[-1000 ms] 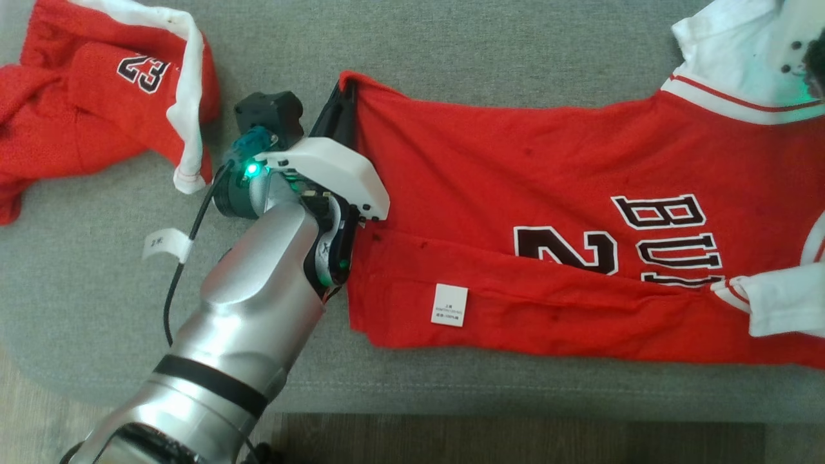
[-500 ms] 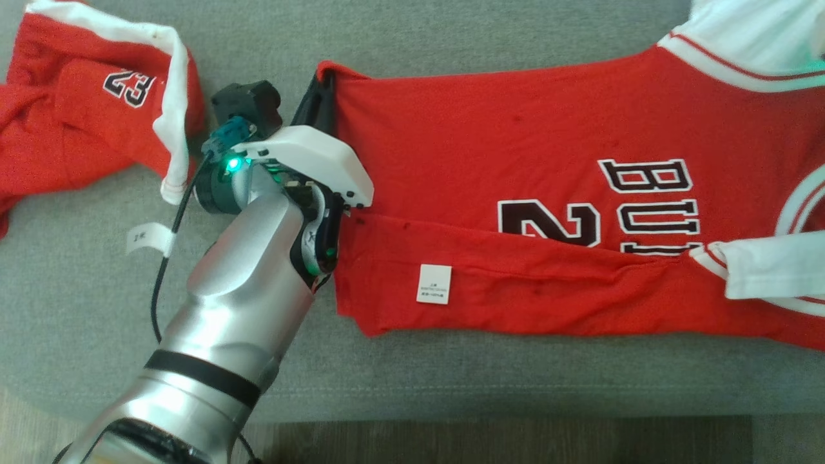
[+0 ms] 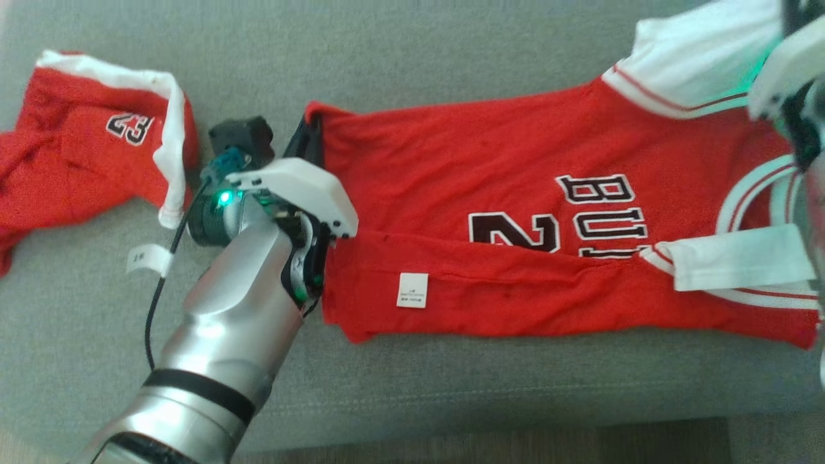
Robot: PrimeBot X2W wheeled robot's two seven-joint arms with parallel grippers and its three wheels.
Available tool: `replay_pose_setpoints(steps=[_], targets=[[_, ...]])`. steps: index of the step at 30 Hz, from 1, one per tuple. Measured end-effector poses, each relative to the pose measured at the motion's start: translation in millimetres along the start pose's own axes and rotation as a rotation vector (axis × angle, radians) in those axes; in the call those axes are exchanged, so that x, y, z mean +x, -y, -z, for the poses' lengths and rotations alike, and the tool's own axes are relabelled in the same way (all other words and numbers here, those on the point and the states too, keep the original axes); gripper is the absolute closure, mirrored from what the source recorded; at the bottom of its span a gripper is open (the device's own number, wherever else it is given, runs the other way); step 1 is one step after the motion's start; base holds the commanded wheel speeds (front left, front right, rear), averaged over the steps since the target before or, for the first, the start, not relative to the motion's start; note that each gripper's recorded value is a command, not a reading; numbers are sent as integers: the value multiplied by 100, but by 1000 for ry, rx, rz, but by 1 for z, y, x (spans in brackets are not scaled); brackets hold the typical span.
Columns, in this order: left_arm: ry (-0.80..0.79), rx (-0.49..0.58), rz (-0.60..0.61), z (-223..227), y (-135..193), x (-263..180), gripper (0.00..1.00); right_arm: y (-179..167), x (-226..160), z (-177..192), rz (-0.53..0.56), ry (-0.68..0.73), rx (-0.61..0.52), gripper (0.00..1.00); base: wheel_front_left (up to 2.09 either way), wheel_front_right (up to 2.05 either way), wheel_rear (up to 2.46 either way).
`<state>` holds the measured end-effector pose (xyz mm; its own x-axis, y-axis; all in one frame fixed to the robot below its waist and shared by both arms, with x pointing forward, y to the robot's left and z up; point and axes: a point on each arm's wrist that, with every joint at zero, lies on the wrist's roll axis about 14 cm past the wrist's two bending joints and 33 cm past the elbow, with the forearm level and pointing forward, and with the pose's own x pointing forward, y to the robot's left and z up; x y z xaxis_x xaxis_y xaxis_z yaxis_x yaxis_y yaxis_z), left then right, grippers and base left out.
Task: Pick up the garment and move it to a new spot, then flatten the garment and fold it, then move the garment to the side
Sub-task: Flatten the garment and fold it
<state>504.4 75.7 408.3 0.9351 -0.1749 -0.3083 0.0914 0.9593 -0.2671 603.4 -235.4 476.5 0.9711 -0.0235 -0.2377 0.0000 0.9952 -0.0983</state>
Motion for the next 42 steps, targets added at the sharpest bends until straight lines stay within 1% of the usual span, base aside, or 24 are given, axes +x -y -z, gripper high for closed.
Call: replay_pose_setpoints(steps=[3, 10, 14, 21, 28, 33, 37, 42], targets=[[9, 6, 7, -5, 4, -8, 100, 0, -18, 9, 1, -23, 23, 100, 0, 0, 0], [44, 21, 25, -16, 13, -24, 100, 4, -48, 12, 4, -40, 45, 100, 0, 0, 0], [49, 41, 43, -13, 18, -40, 100, 10, -70, 26, 11, -83, 53, 100, 0, 0, 0], [31, 63, 51, 0, 17, -67, 100, 20, -104, 52, 19, -195, 71, 100, 0, 0, 0], [0, 85, 59, 16, 17, -87, 100, 31, -136, 78, 5, -323, 78, 100, 0, 0, 0], [-51, 78, 72, 29, 18, -97, 100, 51, -157, 80, 0, -378, 87, 100, 0, 0, 0], [-79, 67, 84, 36, 21, -103, 100, 55, -176, 82, -27, -428, 89, 100, 0, 0, 0], [-131, 78, 96, 48, 22, -107, 100, 55, -200, 90, -41, -478, 109, 100, 0, 0, 0]])
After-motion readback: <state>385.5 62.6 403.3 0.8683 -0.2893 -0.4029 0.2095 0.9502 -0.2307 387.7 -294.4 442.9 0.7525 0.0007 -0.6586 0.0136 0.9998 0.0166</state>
